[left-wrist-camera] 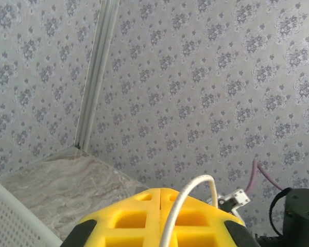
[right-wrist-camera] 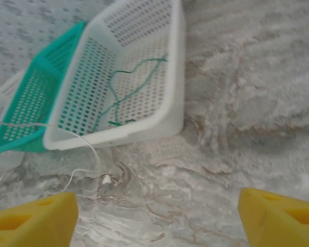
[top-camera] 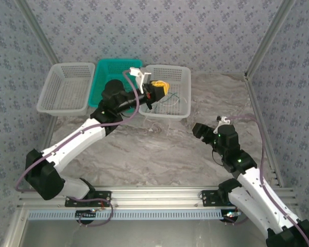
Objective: Untangle the cables
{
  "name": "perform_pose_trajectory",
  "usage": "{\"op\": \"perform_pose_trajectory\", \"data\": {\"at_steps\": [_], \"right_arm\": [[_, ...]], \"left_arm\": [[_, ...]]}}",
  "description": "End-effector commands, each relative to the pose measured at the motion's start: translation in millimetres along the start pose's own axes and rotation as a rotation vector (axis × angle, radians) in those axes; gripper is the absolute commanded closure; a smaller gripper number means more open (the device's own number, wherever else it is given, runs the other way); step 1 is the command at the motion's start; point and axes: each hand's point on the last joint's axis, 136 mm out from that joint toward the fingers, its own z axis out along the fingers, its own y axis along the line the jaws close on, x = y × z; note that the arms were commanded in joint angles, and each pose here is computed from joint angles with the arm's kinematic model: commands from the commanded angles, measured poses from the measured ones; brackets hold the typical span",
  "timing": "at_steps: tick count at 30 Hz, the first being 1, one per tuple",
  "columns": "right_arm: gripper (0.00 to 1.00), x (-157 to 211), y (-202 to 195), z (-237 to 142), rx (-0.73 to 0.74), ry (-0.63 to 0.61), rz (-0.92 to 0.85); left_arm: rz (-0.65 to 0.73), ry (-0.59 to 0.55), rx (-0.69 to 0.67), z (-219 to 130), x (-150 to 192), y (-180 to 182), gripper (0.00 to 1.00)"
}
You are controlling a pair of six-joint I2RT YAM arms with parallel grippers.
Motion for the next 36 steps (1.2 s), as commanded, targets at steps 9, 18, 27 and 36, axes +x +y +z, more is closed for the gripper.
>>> {"op": "perform_pose_trajectory", "data": {"at_steps": [9,18,27,36], "right_arm": [[0.07,-35.7,183.2,-20.4,-0.591,-0.241,-0.750],[0.22,-4.5,177.8,72.0,-0.455,-0.168,-0.797],[0.71,65.4,103.8,111.7,-0.289,-0.017,-0.659],[0.72,100.3,70.9,90.3,-0.257,0.078,-0.609]], "left_arm": [[-0.024,0.001,0.192,-7.7,-27.2,-54.9,0.99],[0.014,-0.078,0.211,-31.3,-57.2,-83.8,0.99],[0.112,-0.246,0.221,-76.8,-122.5,-122.0,0.98],[0.267,-0.258,-0.208,-114.7,-172.3,-78.9,1.00]]}}
